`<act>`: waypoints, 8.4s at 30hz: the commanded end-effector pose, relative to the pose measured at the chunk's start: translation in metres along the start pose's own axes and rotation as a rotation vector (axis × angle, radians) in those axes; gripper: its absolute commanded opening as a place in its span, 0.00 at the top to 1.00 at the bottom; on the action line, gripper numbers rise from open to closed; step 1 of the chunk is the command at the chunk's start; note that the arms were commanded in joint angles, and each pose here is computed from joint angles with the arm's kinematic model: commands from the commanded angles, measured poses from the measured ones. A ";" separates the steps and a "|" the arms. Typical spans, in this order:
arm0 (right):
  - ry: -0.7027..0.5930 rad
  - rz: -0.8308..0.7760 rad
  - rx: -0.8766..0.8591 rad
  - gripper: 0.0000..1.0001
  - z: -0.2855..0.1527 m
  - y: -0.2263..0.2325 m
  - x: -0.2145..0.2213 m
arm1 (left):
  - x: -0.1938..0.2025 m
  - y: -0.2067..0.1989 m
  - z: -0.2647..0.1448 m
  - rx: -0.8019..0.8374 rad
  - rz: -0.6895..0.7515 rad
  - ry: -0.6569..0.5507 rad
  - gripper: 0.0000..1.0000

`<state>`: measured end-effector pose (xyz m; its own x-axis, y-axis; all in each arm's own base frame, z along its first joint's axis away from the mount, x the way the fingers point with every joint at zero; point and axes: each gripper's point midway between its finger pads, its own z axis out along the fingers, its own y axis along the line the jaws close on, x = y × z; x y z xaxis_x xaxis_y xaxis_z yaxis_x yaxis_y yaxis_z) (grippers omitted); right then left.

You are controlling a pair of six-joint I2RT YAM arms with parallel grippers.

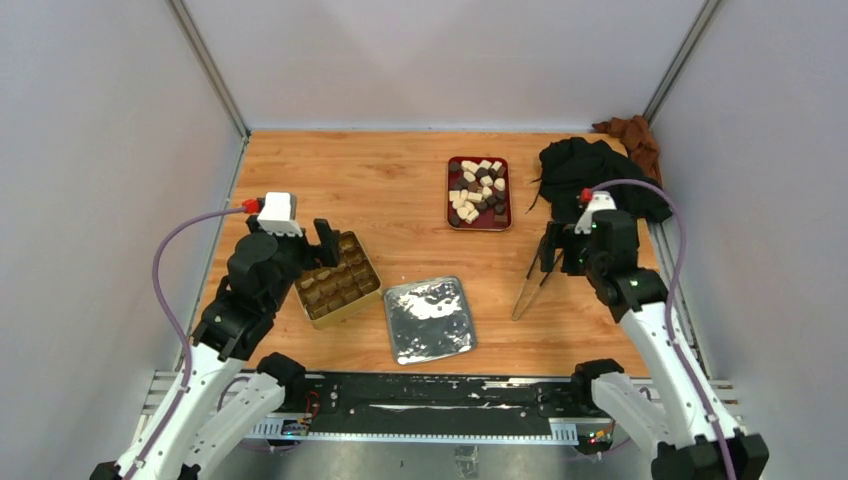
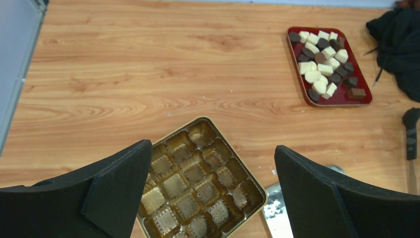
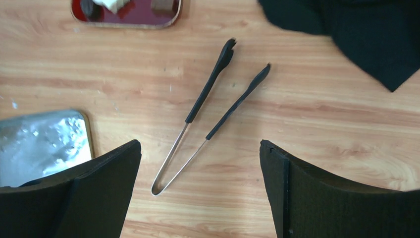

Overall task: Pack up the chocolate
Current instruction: Move the packing box to the center of the board, then pick up the clamp from the center of the board.

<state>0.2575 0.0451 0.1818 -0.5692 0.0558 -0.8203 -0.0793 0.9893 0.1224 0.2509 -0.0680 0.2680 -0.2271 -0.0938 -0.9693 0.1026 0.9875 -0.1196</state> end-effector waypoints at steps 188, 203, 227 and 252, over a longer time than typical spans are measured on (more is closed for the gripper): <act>0.380 0.159 0.352 1.00 0.090 -0.015 0.111 | 0.047 -0.057 0.034 0.306 -0.054 0.312 0.00; 0.260 -0.059 0.178 1.00 0.055 0.035 0.052 | 0.046 -0.108 0.032 0.497 -0.375 0.362 0.00; 0.086 -0.198 -0.170 1.00 0.020 0.171 -0.003 | 0.040 -0.178 0.041 0.606 -0.620 0.347 0.02; -0.032 -0.120 -0.256 1.00 0.002 0.213 -0.015 | 0.058 -0.216 0.047 0.629 -0.758 0.358 0.25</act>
<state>0.2500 0.2469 0.1998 -0.5543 -0.1078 -0.8253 -0.3535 0.9282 0.1161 0.2550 -0.2886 0.2183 -0.7283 -0.4769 -0.4921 0.2660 0.4650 -0.8444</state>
